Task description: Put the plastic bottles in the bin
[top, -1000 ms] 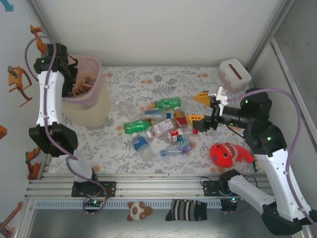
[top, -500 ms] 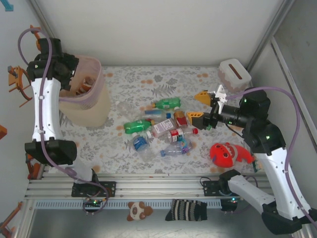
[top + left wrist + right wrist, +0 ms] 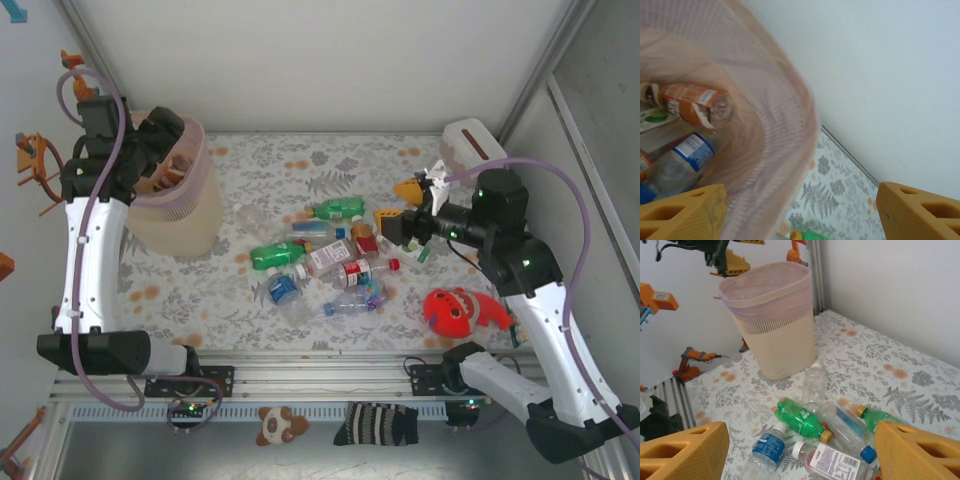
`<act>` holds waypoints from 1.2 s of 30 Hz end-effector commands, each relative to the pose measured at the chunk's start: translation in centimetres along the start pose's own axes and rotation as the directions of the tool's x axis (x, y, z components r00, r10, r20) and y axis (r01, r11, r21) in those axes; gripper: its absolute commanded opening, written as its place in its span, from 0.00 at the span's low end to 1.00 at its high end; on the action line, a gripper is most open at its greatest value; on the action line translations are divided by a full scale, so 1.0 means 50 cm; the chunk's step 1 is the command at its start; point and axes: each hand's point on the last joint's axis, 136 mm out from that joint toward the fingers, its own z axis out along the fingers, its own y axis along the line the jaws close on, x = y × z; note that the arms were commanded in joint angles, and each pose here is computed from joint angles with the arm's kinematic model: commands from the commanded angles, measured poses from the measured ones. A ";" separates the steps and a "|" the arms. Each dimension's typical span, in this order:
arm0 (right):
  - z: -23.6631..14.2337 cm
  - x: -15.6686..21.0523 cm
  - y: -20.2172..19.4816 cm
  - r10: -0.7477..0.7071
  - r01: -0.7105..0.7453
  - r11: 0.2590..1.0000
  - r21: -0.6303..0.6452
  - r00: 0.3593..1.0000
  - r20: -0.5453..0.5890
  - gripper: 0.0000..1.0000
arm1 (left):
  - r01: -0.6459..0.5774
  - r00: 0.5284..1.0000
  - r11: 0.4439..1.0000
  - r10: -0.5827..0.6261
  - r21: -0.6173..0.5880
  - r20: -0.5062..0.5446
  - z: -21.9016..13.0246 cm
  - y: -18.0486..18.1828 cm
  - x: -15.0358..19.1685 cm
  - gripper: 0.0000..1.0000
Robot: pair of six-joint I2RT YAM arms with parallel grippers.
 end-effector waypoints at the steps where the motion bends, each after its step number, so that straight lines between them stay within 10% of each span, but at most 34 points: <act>1: 0.000 -0.015 -0.019 0.021 -0.022 0.998 0.053 0.999 0.024 0.76 | -0.097 0.995 0.994 0.097 0.051 -0.002 -0.018 -0.033 0.031 0.77; 18: -0.013 -0.035 -0.027 0.045 -0.049 0.994 0.098 0.998 0.045 0.75 | -0.253 0.960 0.966 0.245 -0.047 -0.138 0.071 -0.073 0.259 0.72; 36: -0.011 -0.024 -0.030 0.044 -0.047 0.994 0.103 0.999 0.031 0.75 | -0.007 0.978 0.954 -0.056 -0.300 -0.202 0.228 0.079 0.453 0.79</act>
